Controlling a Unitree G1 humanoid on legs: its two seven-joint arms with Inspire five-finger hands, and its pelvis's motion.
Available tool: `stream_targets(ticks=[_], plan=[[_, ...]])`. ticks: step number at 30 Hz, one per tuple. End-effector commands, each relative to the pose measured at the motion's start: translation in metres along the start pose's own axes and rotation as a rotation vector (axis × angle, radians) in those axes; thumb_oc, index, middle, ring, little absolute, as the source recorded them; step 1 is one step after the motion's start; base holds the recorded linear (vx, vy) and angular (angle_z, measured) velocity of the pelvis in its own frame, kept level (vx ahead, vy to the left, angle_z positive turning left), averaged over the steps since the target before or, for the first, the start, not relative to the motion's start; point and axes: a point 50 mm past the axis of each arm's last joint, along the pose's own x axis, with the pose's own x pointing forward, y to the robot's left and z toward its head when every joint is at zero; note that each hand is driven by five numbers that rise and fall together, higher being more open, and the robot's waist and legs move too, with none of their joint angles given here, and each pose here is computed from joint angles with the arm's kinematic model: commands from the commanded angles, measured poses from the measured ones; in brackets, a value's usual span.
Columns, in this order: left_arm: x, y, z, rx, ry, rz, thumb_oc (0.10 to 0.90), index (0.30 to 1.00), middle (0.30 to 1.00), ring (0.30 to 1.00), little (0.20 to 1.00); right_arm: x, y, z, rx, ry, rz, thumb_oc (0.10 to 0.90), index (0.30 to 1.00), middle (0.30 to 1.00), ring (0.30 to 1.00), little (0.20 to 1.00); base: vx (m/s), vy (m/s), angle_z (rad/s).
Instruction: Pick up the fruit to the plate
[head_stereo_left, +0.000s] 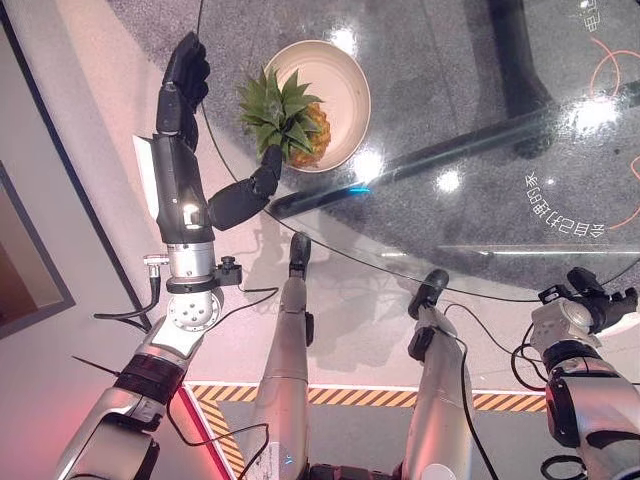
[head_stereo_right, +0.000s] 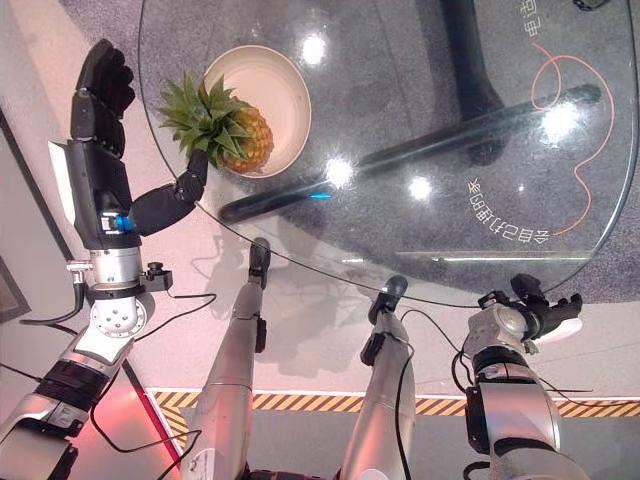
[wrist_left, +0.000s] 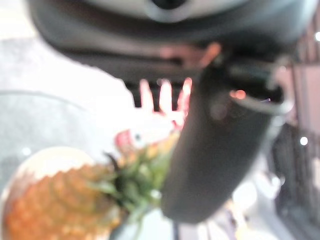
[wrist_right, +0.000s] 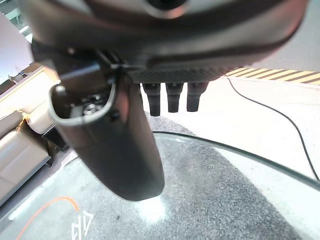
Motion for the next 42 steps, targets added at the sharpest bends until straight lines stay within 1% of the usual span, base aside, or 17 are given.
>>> stream_targets(ticks=[1,4,7,11,16,17,20,22,23,24,27,29,33,35,37,40,42], plan=[[0.012,0.013,0.032,-0.118,-0.167,0.147,0.8,0.9,0.9,0.9,0.9,0.024,-0.057,0.004,-0.065,-0.082,-0.108,0.8,0.9,0.9,0.9,0.9,0.0,-0.037,0.01],[0.007,0.029,0.026,-0.084,-0.11,0.235,0.8,0.9,0.9,0.9,0.9,0.02,-0.063,-0.013,-0.123,-0.06,-0.088,0.8,0.9,0.9,0.9,0.9,0.0,0.0,0.0],[-0.004,0.05,0.01,-0.03,0.009,0.322,0.8,0.9,0.9,0.9,0.9,0.015,-0.078,-0.035,-0.199,-0.04,-0.065,0.8,0.9,0.9,0.9,0.9,0.01,0.047,-0.05],[-0.027,0.071,-0.017,0.04,0.222,0.347,0.8,0.9,0.9,0.9,0.9,0.009,-0.096,-0.055,-0.288,-0.013,-0.044,0.8,0.9,0.9,0.9,0.9,0.06,0.101,-0.06],[-0.116,0.098,-0.067,0.023,0.728,0.412,0.8,0.9,0.9,0.9,0.9,0.0,-0.138,-0.094,-0.461,0.099,0.066,0.8,0.9,0.9,0.9,0.9,0.15,0.114,-0.04],[-0.143,0.099,-0.075,0.026,0.861,0.422,0.8,0.9,0.9,0.9,0.9,-0.007,-0.146,-0.11,-0.492,0.179,0.124,0.8,0.9,0.9,0.9,0.9,0.16,0.037,-0.07],[-0.192,0.096,-0.084,0.115,1.093,0.305,0.8,0.9,0.9,0.9,0.9,-0.021,-0.168,-0.139,-0.581,0.352,0.23,0.8,0.9,0.9,0.9,0.9,0.16,0.038,-0.05],[-0.215,0.094,-0.087,0.149,1.232,0.217,0.8,0.9,0.9,0.9,0.9,-0.024,-0.181,-0.146,-0.636,0.43,0.255,0.8,0.9,0.9,0.9,0.9,0.13,0.039,-0.06],[-0.215,0.094,-0.087,0.148,1.233,0.216,0.8,0.9,0.9,0.9,0.9,-0.024,-0.181,-0.146,-0.636,0.431,0.255,0.8,0.9,0.9,0.9,0.9,0.2,0.071,-0.07],[-0.248,0.094,-0.085,0.161,1.399,0.166,0.8,0.9,0.9,0.9,0.9,-0.028,-0.196,-0.153,-0.702,0.519,0.263,0.8,0.9,0.9,0.9,0.9,0.2,0.076,-0.01],[-0.286,0.092,-0.079,0.164,1.594,0.099,0.8,0.9,0.9,0.9,0.9,-0.039,-0.216,-0.166,-0.797,0.666,0.283,0.8,0.9,0.9,0.9,0.9,0.22,0.087,-0.03],[-0.301,0.09,-0.075,0.162,1.671,0.05,0.8,0.9,0.9,0.9,0.9,-0.044,-0.227,-0.171,-0.89,0.71,0.292,0.8,0.9,0.9,0.9,0.9,0.15,0.057,-0.04],[-0.314,0.085,-0.07,0.125,1.744,-0.041,0.8,0.9,0.9,0.9,0.9,-0.052,-0.241,-0.177,-0.985,0.802,0.303,0.8,0.9,0.9,0.9,0.9,0.09,0.031,-0.01],[-0.329,0.076,-0.065,0.099,1.827,-0.16,0.8,0.9,0.9,0.9,0.9,-0.055,-0.244,-0.18,-1.04,0.82,0.314,0.8,0.9,0.9,0.9,0.9,0.06,0.015,-0.05],[-0.336,0.073,-0.062,0.079,1.879,-0.211,0.8,0.9,0.9,0.9,0.9,-0.057,-0.244,-0.182,-1.062,0.825,0.319,0.8,0.9,0.9,0.9,0.9,0.04,0.01,-0.01],[-0.36,0.071,-0.049,0.069,2.054,-0.309,0.8,0.9,0.9,0.9,0.9,-0.058,-0.243,-0.183,-1.092,0.835,0.324,0.8,0.9,0.9,0.9,0.9,0.04,0.009,-0.04],[-0.371,0.072,-0.042,0.055,2.151,-0.309,0.8,0.9,0.9,0.9,0.9,-0.059,-0.244,-0.184,-1.118,0.846,0.326,0.8,0.9,0.9,0.9,0.9,0.03,0.009,-0.08]])
